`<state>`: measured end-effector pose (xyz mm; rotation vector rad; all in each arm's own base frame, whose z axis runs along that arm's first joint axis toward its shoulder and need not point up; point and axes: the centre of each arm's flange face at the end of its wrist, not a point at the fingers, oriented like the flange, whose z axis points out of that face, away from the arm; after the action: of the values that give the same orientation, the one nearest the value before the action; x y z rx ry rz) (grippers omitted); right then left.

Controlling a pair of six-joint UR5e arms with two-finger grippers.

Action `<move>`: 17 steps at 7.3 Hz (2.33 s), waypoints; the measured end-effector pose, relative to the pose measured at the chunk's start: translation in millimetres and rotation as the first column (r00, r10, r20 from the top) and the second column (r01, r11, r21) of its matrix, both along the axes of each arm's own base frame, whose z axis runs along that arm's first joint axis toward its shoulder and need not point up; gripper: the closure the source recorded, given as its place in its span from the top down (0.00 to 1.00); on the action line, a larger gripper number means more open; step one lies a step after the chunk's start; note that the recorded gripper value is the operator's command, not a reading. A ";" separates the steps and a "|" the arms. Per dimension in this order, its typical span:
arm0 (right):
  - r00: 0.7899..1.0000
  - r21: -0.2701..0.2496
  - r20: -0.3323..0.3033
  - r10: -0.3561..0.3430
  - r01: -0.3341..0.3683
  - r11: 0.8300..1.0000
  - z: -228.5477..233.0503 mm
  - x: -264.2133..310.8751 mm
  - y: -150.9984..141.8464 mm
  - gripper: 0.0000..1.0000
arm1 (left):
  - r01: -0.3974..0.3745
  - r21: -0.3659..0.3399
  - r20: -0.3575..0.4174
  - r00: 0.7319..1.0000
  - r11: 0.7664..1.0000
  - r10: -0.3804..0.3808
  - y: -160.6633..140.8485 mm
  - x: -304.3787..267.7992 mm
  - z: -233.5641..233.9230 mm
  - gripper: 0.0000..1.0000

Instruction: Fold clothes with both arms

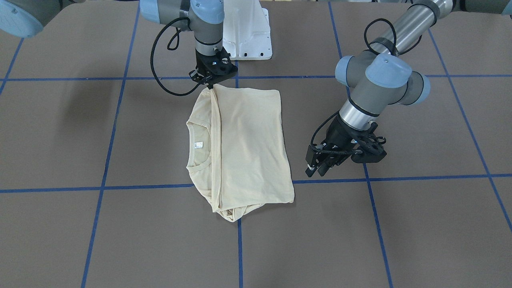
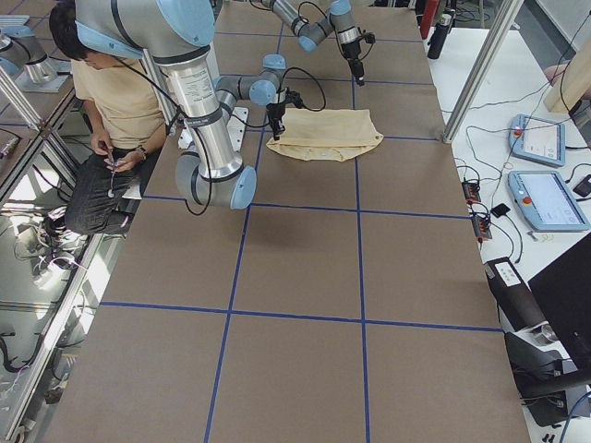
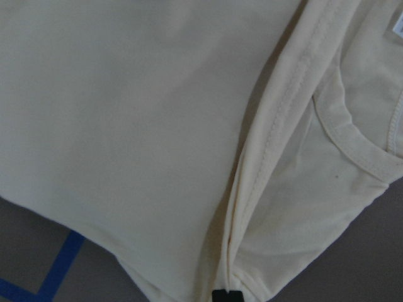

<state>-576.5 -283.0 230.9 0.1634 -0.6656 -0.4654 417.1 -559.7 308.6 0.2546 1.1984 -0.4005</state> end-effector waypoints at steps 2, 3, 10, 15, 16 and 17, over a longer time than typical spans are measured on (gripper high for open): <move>1.000 -0.012 -0.008 0.006 -0.006 1.000 0.2 8.9 -5.9 0.00 | 0.000 0.000 -0.001 1.000 1.000 0.000 0.2 -0.2 -0.7 0.49; 0.999 -0.025 -0.033 0.007 -0.007 1.000 4.9 14.9 -4.1 0.00 | 0.001 -0.002 -0.003 1.000 1.000 -0.001 0.2 -0.2 -0.8 0.49; 0.988 -0.130 -0.079 0.135 -0.145 0.981 16.9 19.0 -4.0 0.72 | 0.005 -0.005 -0.003 1.000 1.000 -0.005 0.2 -0.5 -0.1 0.49; 0.775 -0.542 -0.082 0.627 -0.563 0.624 21.2 25.8 -8.2 0.70 | 0.006 -0.008 0.000 1.000 1.000 -0.006 -0.3 0.2 1.8 0.49; 0.658 -0.677 -0.107 0.745 -0.597 0.430 30.6 31.9 -8.1 0.67 | 0.005 -0.008 0.001 1.000 1.000 -0.005 -0.2 0.6 2.0 0.49; 0.580 -0.741 -0.128 0.805 -0.595 0.311 37.8 37.4 -9.3 0.67 | 0.005 -0.007 0.001 1.000 1.000 -0.005 -0.1 0.8 2.1 0.49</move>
<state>-539.1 -292.3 268.7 -0.2595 -0.9256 0.7620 418.0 -559.8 310.6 0.2514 1.1953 -0.4088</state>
